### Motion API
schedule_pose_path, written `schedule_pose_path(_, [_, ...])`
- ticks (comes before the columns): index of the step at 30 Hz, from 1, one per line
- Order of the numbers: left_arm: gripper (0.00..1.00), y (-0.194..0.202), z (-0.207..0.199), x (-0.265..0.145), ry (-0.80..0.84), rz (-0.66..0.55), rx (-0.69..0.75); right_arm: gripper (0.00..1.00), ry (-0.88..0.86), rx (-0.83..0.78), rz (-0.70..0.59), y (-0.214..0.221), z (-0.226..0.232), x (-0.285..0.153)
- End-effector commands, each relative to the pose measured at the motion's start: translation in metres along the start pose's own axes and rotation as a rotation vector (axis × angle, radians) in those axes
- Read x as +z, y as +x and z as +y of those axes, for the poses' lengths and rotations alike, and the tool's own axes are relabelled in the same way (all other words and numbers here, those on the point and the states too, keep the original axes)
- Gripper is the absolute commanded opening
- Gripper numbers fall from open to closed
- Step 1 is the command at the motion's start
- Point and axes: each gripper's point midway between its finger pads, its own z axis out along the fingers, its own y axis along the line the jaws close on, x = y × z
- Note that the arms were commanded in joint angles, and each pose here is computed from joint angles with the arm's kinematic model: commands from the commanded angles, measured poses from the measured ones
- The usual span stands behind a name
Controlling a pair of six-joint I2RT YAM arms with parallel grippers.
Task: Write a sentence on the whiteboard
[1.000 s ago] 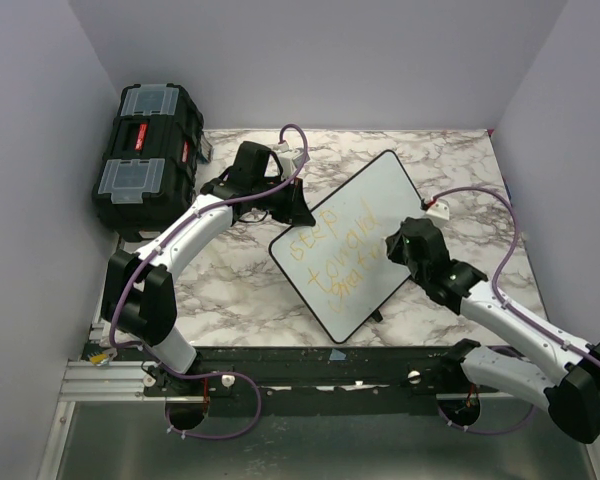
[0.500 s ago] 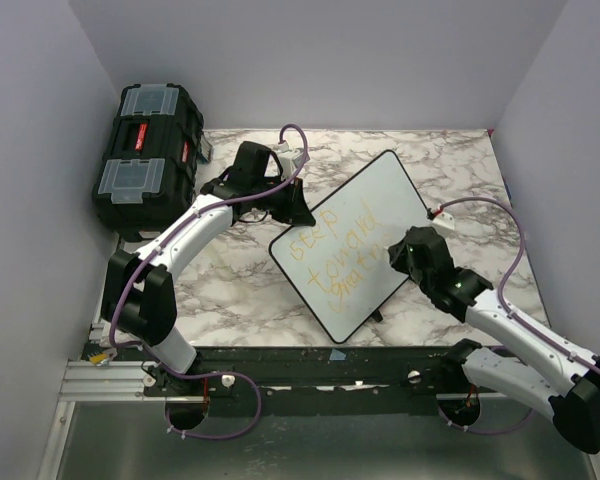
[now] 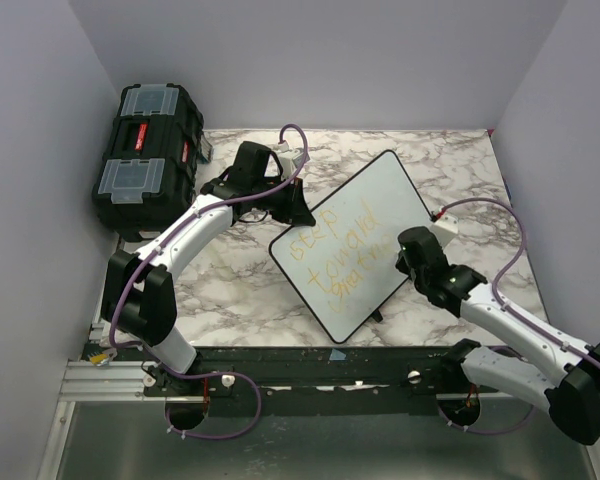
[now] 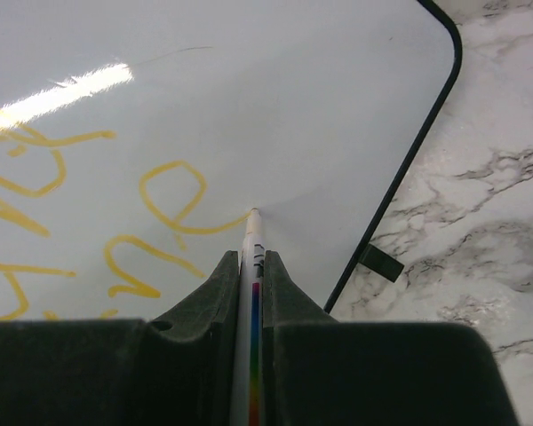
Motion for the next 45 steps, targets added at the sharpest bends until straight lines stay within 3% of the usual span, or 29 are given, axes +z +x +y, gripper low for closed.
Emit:
schedule_pose_path(1, [0.0, 0.009, -0.001, 0.006, 0.008, 0.024, 0.103, 0.01, 0.066, -0.056, 0.018, 0.006, -0.008, 0.008])
schedule_pose_path(8, [0.0, 0.009, -0.001, 0.006, 0.006, 0.024, 0.105, 0.01, 0.082, -0.085, -0.136, -0.047, 0.004, -0.001])
schedule_pose_path(13, [0.0, 0.009, 0.0, 0.007, 0.008, 0.026, 0.103, 0.01, -0.003, -0.059, -0.231, -0.084, 0.018, -0.016])
schedule_pose_path(19, [0.0, 0.011, -0.002, 0.005, 0.011, 0.024, 0.108, 0.01, -0.128, 0.038, -0.14, -0.093, 0.009, 0.001])
schedule_pose_path(27, [0.0, 0.011, -0.003, 0.004, 0.013, 0.022, 0.115, 0.01, -0.251, 0.11, -0.013, -0.064, 0.008, 0.01])
schedule_pose_path(45, [0.0, 0.011, -0.001, 0.006, 0.009, 0.03, 0.111, 0.01, -0.206, 0.114, -0.074, -0.078, 0.003, 0.018])
